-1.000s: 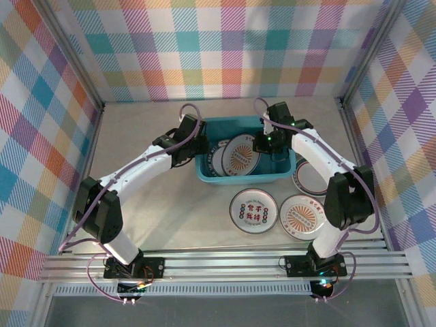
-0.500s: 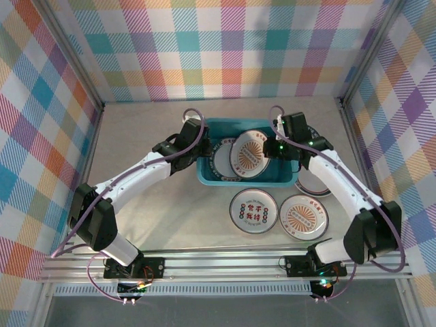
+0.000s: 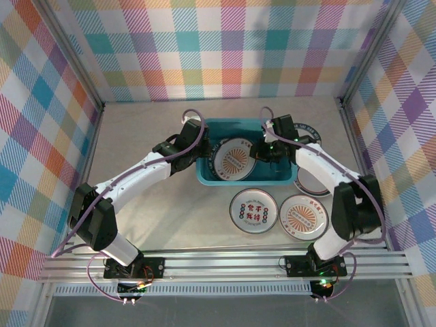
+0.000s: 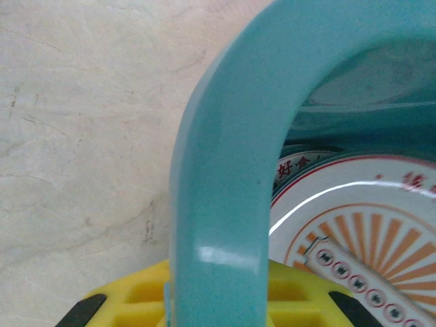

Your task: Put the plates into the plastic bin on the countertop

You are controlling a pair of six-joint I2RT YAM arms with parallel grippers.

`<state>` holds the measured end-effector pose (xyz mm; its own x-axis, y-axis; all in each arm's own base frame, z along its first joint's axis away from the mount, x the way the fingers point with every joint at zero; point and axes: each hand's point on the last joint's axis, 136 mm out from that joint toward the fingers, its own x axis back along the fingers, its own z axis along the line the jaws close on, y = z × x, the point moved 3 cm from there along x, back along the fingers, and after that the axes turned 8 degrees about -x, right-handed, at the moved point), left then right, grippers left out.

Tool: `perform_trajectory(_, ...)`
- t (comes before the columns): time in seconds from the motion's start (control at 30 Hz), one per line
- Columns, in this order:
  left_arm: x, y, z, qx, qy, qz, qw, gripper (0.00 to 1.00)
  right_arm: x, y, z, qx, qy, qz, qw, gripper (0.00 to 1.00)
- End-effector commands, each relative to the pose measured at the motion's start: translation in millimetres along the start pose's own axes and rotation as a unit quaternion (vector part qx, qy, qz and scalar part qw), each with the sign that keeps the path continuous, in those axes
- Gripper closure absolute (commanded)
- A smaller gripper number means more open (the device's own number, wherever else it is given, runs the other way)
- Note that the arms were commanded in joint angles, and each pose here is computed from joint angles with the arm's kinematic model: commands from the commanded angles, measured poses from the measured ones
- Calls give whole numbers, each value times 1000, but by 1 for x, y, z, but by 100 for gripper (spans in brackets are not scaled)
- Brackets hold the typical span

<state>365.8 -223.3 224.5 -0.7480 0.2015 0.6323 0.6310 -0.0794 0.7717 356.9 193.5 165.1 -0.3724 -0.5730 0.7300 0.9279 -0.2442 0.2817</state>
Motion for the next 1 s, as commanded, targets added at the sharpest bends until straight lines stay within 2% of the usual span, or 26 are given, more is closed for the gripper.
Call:
perform_trajectory(0.0,22,36,-9,-2,-15,-67,998,99,-4,20,28,3,47,3,999,100)
perform_trajectory(0.17,19,33,-6,-6,-1,-49,999,99,-25,22,25,-14,50,21,998,100)
perform_trajectory(0.27,18,33,-4,-7,10,-45,999,99,-31,25,22,-15,23,22,999,100)
perform_trajectory(0.37,13,31,-4,-7,15,-37,999,100,-41,29,17,-24,-1,33,999,92)
perform_trajectory(0.47,9,30,-6,-5,16,-28,999,100,-51,29,13,-31,-24,53,998,77)
perform_trajectory(0.6,7,29,-6,-2,20,-23,1000,100,-61,26,12,-27,-41,68,996,65)
perform_trajectory(0.8,2,27,-5,-1,32,-8,999,100,-69,23,8,-28,-70,81,994,39)
perform_trajectory(0.87,1,27,-5,0,32,-6,999,100,-70,24,11,-23,-70,76,994,25)
perform_trajectory(0.97,-1,26,-5,-1,36,-2,999,100,-69,27,18,-5,-75,65,995,9)
